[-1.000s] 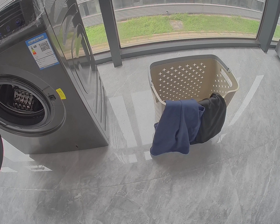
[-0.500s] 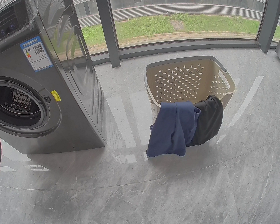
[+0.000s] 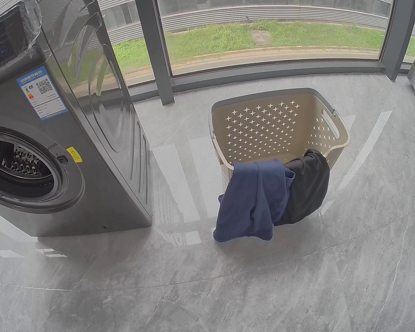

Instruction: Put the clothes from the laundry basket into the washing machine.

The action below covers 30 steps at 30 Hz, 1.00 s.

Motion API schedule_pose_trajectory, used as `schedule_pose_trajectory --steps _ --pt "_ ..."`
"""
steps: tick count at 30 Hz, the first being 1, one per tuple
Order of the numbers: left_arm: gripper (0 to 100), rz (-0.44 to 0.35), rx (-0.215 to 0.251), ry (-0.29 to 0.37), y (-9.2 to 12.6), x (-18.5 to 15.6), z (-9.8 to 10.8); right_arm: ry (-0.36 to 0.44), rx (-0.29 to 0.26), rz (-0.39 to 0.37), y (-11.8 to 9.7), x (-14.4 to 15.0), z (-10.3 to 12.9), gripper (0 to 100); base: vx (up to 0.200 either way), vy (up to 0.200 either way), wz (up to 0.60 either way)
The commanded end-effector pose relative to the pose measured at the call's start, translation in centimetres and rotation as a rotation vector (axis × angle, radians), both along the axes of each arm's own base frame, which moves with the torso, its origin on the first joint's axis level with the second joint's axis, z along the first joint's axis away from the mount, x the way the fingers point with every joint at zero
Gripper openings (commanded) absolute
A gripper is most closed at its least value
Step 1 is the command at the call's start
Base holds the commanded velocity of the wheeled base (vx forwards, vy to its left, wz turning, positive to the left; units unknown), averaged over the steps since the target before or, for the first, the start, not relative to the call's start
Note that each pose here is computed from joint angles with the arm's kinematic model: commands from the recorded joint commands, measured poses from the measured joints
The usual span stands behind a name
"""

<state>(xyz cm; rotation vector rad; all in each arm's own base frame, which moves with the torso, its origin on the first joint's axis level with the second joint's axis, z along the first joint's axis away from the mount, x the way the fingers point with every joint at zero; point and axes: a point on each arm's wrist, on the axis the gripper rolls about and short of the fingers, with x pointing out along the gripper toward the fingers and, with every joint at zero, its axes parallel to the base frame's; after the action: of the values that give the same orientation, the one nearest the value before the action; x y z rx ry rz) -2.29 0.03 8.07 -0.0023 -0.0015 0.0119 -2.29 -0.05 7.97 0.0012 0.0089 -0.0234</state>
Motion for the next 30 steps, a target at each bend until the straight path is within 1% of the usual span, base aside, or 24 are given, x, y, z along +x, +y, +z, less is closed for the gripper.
schedule_pose_trajectory --steps 1,3,8,24,30 --pt "100 0.0 -0.001 0.008 0.0 0.05 -0.51 -0.006 0.0 -0.001 0.0 -0.03 -0.37 100 0.2 0.0 0.0" --pt "100 0.0 -0.001 0.008 0.0 0.05 -0.51 -0.006 0.0 -0.001 0.0 -0.02 -0.4 100 0.2 0.0 0.0" --pt "100 0.0 -0.001 0.008 0.0 0.05 -0.51 -0.006 0.0 -0.001 0.0 -0.02 -0.4 100 0.0 0.0 0.0" --pt "100 0.0 -0.001 0.006 0.0 0.04 -0.52 -0.006 0.0 0.0 0.0 -0.02 -0.4 100 0.0 -0.2 0.0" --pt "100 0.0 -0.001 0.006 0.0 0.04 -0.52 -0.004 -0.001 0.01 0.02 -0.02 -0.41 100 0.0 0.0 0.0"
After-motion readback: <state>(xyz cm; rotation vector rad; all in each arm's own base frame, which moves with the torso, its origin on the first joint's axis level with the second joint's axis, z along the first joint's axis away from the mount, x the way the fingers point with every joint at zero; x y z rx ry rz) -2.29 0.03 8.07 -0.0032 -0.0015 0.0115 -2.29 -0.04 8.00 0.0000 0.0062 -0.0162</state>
